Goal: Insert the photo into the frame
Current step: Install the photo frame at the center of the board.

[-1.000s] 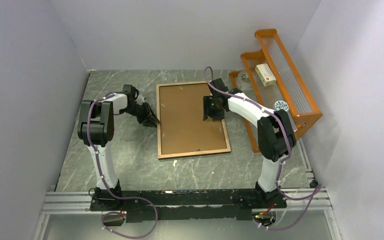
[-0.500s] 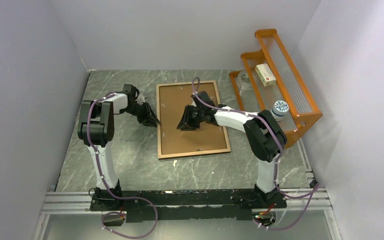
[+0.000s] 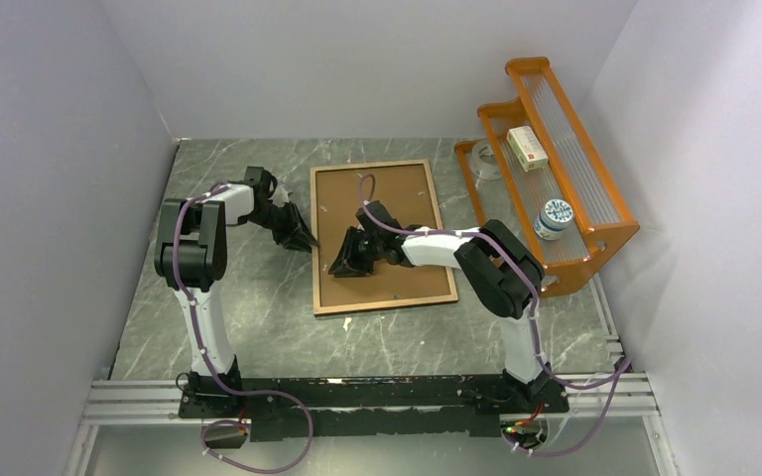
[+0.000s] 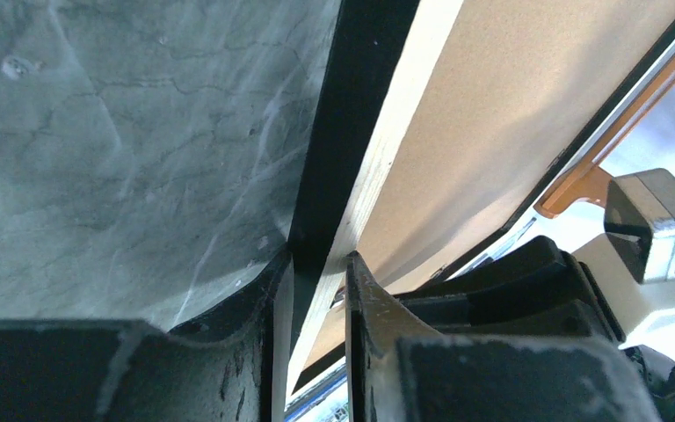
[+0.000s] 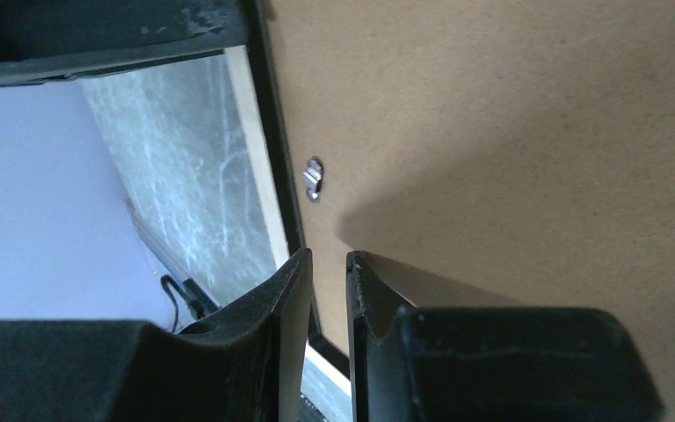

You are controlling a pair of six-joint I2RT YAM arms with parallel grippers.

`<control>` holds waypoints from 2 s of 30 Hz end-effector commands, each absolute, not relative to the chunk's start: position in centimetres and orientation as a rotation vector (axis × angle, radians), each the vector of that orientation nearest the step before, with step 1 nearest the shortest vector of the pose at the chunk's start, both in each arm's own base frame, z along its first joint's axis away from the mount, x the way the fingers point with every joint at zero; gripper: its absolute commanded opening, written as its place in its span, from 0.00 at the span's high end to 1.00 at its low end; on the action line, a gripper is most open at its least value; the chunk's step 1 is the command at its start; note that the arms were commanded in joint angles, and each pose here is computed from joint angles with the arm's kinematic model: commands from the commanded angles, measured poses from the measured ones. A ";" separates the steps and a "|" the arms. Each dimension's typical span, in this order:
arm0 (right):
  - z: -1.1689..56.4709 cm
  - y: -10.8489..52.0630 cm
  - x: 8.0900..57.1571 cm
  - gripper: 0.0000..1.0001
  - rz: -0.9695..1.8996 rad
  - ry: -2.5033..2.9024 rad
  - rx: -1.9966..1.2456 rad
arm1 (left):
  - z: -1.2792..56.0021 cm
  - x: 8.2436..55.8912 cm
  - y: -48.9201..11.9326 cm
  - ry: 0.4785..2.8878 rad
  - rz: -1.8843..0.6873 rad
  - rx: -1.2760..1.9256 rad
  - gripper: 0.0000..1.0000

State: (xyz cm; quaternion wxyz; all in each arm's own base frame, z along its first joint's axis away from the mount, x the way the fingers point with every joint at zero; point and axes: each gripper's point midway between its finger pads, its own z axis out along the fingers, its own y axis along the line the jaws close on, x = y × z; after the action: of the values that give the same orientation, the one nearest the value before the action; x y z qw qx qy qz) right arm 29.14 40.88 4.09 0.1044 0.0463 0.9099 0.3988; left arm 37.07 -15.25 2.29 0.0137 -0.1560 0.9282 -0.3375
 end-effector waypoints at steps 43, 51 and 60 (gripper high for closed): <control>1.2 44.7 30.3 0.78 1.165 2.659 -0.064 | -2.3 33.2 -13.8 3.090 -0.826 -0.519 0.98; 2.1 44.5 30.6 0.76 1.136 2.634 -0.108 | -2.1 33.4 -13.8 3.083 -0.826 -0.516 0.98; 10.6 42.6 34.3 0.56 1.149 2.398 -0.033 | -0.7 34.4 -14.2 3.052 -0.860 -0.521 0.85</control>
State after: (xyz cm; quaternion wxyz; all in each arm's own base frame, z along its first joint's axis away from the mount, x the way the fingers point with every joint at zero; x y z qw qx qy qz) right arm 31.88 44.45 4.91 0.1674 -0.0284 0.8952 0.4121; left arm 37.09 -15.27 2.36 0.0138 -0.1551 0.9285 -0.3371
